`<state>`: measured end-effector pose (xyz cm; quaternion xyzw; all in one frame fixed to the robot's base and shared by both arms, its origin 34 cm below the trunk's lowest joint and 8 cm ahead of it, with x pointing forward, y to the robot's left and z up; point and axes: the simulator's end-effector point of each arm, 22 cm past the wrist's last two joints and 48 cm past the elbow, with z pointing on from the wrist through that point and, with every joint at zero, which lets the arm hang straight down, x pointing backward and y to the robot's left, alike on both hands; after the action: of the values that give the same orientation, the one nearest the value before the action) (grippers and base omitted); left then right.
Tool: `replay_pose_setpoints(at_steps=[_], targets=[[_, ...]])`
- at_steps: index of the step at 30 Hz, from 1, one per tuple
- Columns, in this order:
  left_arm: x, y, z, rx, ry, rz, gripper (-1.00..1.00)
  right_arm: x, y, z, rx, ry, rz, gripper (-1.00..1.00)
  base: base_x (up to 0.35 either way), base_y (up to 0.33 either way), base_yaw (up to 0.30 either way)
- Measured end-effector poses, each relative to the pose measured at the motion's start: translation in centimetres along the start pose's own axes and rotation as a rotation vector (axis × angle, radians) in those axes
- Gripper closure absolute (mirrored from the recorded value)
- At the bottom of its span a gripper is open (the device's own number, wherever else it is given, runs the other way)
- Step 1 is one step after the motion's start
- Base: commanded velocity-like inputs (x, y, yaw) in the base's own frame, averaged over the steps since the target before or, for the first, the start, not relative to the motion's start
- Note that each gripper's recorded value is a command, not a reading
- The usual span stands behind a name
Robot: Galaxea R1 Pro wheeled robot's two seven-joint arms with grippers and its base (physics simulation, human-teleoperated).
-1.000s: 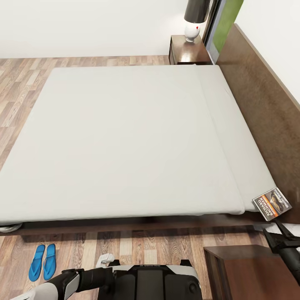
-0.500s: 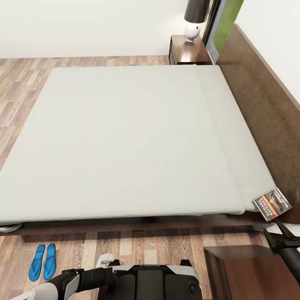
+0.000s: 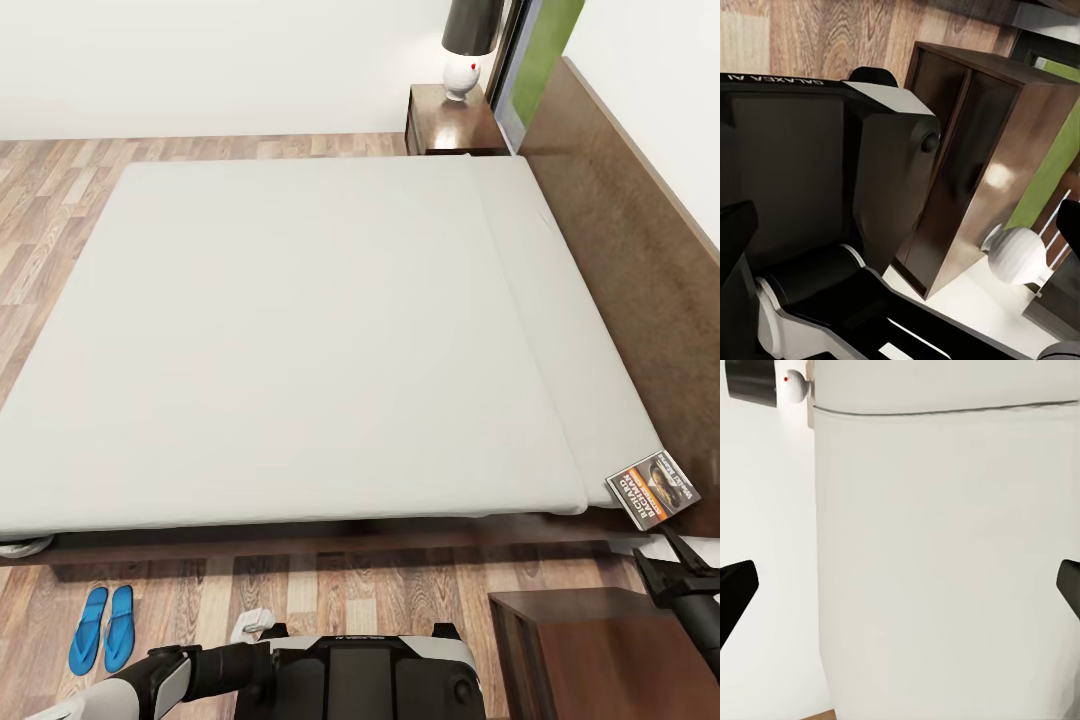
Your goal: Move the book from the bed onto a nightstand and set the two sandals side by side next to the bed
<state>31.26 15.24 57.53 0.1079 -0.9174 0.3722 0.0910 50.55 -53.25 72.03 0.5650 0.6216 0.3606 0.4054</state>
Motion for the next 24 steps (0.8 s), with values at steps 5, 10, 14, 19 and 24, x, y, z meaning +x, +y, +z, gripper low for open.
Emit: replay_pose_setpoints(at_steps=[5, 10, 14, 19, 24], targets=[[-0.01, 0.0, 0.0, 0.0, 0.0, 0.0, -1.0, -0.02, 0.01, 0.0, 0.0, -0.001, -0.001, -1.0, 0.0, 0.0, 0.0], [0.02, 0.01, 0.0, 0.0, 0.0, 0.0, -1.0, -0.02, 0.0, 0.0, 0.0, -0.001, -0.001, -1.0, 0.0, 0.0, 0.0], [0.0, 0.0, 0.0, 0.0, 0.0, 0.0, -1.0, -0.02, -0.01, -0.01, 0.0, -0.001, 0.0, -1.0, 0.0, 0.0, 0.0], [0.01, 0.0, 0.0, 0.0, 0.0, 0.0, -1.0, -0.02, -0.02, -0.01, 0.0, -0.001, 0.0, -1.0, 0.0, 0.0, 0.0], [0.02, 0.0, 0.0, 0.0, 0.0, 0.0, -1.0, -0.04, -0.01, -0.02, 0.0, -0.001, -0.001, -1.0, 0.0, 0.0, 0.0]])
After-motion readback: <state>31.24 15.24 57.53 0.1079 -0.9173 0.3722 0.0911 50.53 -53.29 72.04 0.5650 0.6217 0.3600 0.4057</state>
